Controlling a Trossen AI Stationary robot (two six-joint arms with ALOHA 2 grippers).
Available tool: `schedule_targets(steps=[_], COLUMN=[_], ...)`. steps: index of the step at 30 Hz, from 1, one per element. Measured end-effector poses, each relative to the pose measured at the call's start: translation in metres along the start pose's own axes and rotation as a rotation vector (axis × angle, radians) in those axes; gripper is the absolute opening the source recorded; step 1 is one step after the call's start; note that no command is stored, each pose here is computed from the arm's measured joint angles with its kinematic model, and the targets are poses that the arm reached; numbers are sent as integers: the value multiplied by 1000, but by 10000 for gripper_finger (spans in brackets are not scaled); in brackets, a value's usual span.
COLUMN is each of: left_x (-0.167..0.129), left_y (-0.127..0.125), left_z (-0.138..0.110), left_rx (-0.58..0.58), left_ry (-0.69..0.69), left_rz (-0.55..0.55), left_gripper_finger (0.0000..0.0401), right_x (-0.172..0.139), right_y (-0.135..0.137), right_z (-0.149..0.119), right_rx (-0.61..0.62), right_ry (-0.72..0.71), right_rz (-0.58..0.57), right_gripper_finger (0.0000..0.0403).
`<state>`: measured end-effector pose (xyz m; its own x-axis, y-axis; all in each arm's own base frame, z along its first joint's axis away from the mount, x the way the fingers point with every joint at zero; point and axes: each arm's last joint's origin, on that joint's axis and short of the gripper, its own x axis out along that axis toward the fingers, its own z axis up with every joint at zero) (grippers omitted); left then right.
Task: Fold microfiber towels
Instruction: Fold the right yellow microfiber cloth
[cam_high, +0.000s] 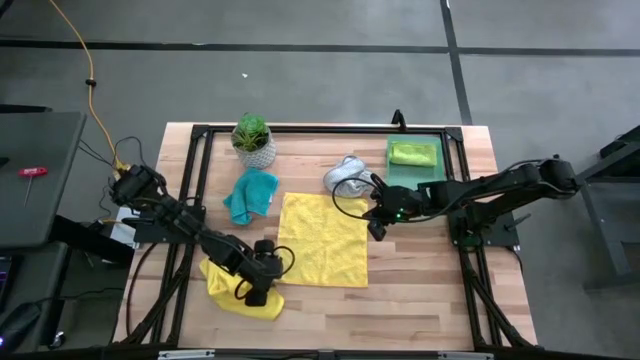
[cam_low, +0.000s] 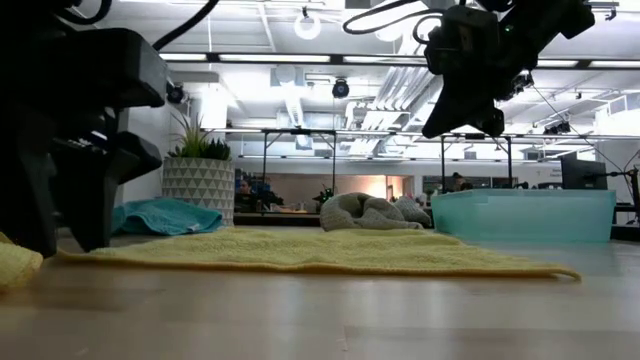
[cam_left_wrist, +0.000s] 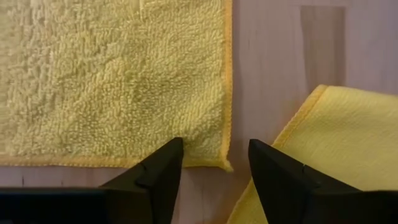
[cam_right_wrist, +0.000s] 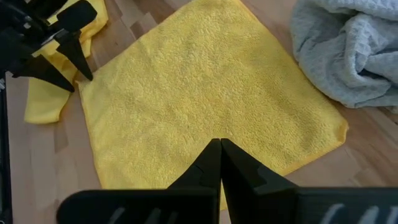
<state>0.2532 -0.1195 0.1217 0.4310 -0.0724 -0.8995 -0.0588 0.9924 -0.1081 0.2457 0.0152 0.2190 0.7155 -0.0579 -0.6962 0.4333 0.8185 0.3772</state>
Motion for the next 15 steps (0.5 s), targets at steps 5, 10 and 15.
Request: schedule_targets(steps=[5, 10, 15], left_x=[0, -1, -2], left_y=[-2, -6, -6], left_z=[-4, -8, -9], left_rx=[26, 120, 149], left_ry=[-16, -16, -15], left_rz=[71, 105, 123], left_gripper_finger=[144, 100, 43], right_x=[0, 0, 0], right_y=[-1, -1, -1], right_z=[0, 0, 0], right_rx=[-2, -1, 0], right_ry=[-9, -9, -9], right_rz=[-17, -18, -18], right_gripper_finger=[0, 0, 0])
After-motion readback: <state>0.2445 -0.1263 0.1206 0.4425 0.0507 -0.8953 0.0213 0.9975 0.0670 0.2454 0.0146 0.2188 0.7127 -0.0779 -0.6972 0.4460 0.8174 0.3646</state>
